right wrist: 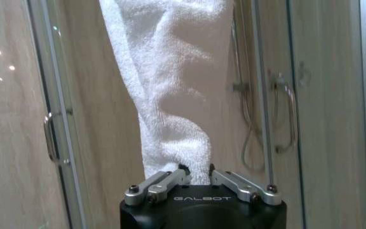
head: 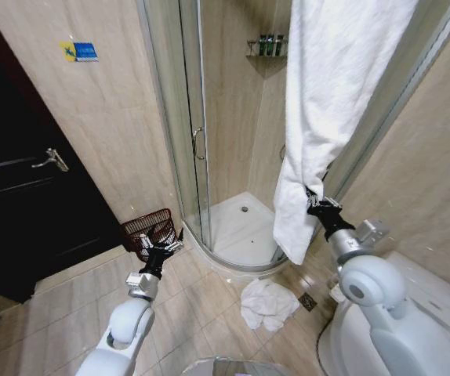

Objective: Discard the used towel into the hamper.

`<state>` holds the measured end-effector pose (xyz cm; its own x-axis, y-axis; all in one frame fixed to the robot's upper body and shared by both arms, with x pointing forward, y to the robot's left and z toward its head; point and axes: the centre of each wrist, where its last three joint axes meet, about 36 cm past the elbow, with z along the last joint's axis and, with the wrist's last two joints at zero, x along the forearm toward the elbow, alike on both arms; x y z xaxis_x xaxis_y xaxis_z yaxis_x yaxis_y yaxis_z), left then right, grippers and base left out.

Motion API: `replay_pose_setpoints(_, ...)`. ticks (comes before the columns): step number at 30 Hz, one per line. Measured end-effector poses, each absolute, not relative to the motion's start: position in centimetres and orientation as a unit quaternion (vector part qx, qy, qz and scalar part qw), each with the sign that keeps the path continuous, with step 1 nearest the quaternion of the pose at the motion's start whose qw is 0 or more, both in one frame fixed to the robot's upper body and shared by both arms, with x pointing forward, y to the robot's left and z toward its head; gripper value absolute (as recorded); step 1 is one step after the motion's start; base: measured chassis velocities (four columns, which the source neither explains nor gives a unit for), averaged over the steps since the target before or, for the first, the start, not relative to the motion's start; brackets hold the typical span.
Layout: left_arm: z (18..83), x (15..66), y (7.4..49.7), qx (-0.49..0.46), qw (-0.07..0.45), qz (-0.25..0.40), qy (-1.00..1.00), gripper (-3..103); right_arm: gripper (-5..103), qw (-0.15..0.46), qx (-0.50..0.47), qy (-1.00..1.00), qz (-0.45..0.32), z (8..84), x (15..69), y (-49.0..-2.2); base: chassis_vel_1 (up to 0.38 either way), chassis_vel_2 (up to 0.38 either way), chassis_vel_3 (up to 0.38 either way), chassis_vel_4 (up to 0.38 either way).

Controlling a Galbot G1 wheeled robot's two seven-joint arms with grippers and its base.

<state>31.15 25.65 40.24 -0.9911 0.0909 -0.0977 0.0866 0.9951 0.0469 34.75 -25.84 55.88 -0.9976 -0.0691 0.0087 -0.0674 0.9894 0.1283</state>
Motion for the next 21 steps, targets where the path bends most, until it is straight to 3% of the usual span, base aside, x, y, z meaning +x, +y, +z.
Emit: replay_pose_setpoints(21,40.0,32.5,26.1,0.052,0.056,0.017,0.997,100,5,0.052,-0.008,-0.997,-0.057,49.8,33.3,-25.4,0.0,0.0,0.0,0.0)
